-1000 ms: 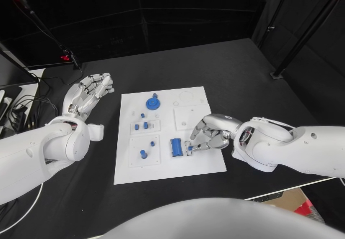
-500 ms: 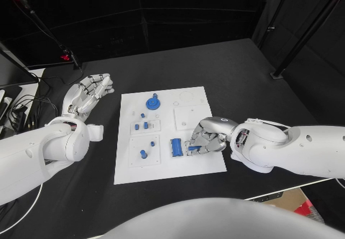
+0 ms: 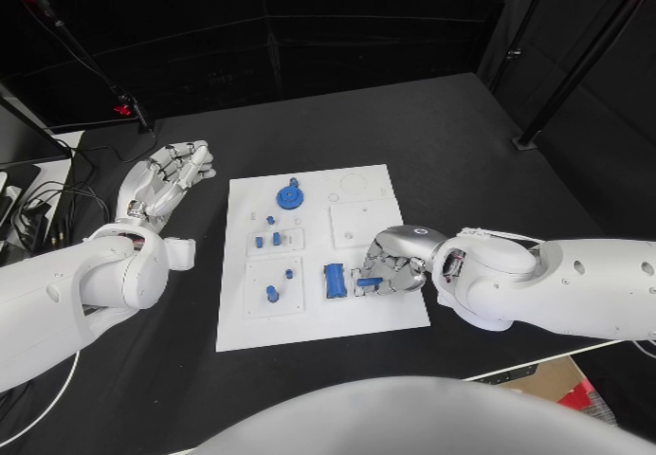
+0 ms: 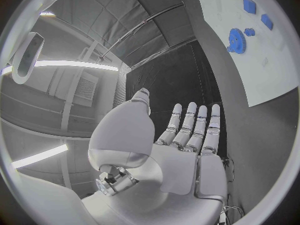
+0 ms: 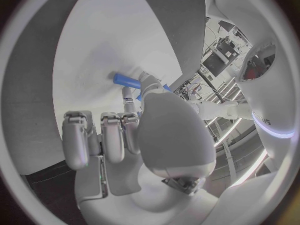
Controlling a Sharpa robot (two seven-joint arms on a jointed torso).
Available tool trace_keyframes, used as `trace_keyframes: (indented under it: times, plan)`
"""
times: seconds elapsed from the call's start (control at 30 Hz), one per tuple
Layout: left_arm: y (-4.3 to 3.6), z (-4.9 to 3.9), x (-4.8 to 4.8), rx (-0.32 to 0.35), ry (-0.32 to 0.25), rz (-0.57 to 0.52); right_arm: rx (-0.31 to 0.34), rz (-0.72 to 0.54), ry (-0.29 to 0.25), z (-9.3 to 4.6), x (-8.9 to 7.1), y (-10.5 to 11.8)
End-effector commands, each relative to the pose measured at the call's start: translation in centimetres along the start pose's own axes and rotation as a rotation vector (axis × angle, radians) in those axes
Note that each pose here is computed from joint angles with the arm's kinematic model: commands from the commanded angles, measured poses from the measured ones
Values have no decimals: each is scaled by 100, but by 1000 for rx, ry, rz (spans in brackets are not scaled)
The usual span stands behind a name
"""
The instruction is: Assemble the parts on the task board
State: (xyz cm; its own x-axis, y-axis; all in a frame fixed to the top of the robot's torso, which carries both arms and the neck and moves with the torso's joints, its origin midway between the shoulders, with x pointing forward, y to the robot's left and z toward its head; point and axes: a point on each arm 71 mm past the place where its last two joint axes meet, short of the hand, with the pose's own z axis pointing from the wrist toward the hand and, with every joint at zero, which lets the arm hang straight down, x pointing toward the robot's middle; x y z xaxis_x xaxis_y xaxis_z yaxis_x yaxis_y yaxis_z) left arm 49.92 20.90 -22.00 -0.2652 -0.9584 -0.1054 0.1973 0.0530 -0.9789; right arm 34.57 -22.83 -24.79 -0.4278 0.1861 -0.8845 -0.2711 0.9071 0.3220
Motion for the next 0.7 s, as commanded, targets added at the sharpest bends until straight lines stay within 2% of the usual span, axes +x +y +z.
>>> trace_keyframes:
  times: [0.03, 0.47, 0.7]
  plan:
    - [-57, 1, 7, 68, 8, -8, 29, -41, 18, 5, 32, -5]
    - [-56, 0, 6, 67, 9, -9, 62, -46, 41, 8, 161, 6]
    - [-56, -2, 2, 67, 8, -8, 43, -14, -22, -3, 131, 23]
